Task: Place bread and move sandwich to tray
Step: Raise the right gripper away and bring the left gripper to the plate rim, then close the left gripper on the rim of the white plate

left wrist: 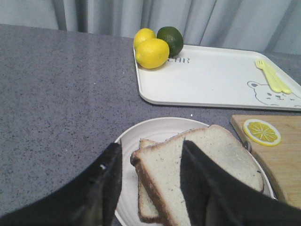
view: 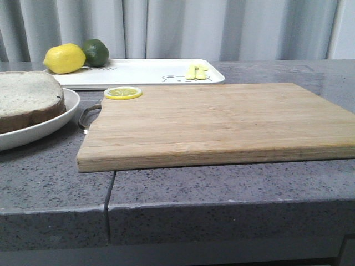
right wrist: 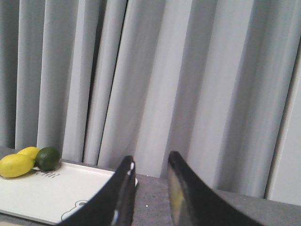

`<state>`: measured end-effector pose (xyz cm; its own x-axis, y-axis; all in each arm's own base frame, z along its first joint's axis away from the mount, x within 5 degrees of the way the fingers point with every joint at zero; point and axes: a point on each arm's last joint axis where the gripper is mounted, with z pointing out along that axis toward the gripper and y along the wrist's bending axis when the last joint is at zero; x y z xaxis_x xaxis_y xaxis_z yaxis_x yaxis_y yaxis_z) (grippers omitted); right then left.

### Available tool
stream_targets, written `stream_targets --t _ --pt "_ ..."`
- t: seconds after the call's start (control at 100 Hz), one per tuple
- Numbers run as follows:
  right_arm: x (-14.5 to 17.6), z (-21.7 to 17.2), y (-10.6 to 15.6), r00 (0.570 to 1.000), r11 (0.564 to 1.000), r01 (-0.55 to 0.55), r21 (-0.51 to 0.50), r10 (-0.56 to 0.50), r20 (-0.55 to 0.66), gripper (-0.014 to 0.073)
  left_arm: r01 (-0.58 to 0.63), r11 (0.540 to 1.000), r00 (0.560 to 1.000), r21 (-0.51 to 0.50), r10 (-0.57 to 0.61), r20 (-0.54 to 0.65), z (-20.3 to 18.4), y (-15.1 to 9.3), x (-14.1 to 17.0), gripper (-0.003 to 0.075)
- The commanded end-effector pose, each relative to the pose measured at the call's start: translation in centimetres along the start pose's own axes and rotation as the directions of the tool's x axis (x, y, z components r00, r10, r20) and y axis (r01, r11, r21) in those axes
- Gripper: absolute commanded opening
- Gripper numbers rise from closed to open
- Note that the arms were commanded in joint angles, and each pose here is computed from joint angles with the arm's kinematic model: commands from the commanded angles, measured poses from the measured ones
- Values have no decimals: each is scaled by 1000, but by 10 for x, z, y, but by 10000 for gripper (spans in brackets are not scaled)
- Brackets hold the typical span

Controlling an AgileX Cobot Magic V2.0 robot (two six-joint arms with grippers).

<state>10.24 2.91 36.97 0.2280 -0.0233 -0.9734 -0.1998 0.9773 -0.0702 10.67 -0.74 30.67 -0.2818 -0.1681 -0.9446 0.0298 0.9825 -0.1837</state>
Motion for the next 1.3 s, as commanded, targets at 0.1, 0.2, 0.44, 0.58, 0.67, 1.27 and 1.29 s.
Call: stream_targets --t 0.1,0.2,0.44,0.58,0.67,1.27,1.29 --pt "7 -8 -3 1000 1000 27 14 -27 7 204 49 997 999 -53 -48 21 -2 5 -10 274" --pt "9 -8 -3 1000 1000 15 14 -14 -3 204 108 988 994 -114 -111 -21 -2 11 -6 274" --pt "9 -8 -3 1000 1000 10 12 -10 -4 204 251 944 950 -217 -282 -131 14 24 4 274" --pt "9 -8 -3 1000 1000 8 10 -8 -5 204 303 925 917 -229 -348 -193 31 28 7 275" --pt "9 -8 -2 1000 1000 8 9 -8 -5 204 313 918 906 -242 -365 -213 41 31 6 275" --pt "10 -8 -3 1000 1000 -14 10 14 -13 204 321 904 865 -283 -401 -302 85 43 -4 274" --pt "10 -8 -3 1000 1000 -14 10 14 -13 204 319 904 864 -284 -401 -306 86 43 -4 274"
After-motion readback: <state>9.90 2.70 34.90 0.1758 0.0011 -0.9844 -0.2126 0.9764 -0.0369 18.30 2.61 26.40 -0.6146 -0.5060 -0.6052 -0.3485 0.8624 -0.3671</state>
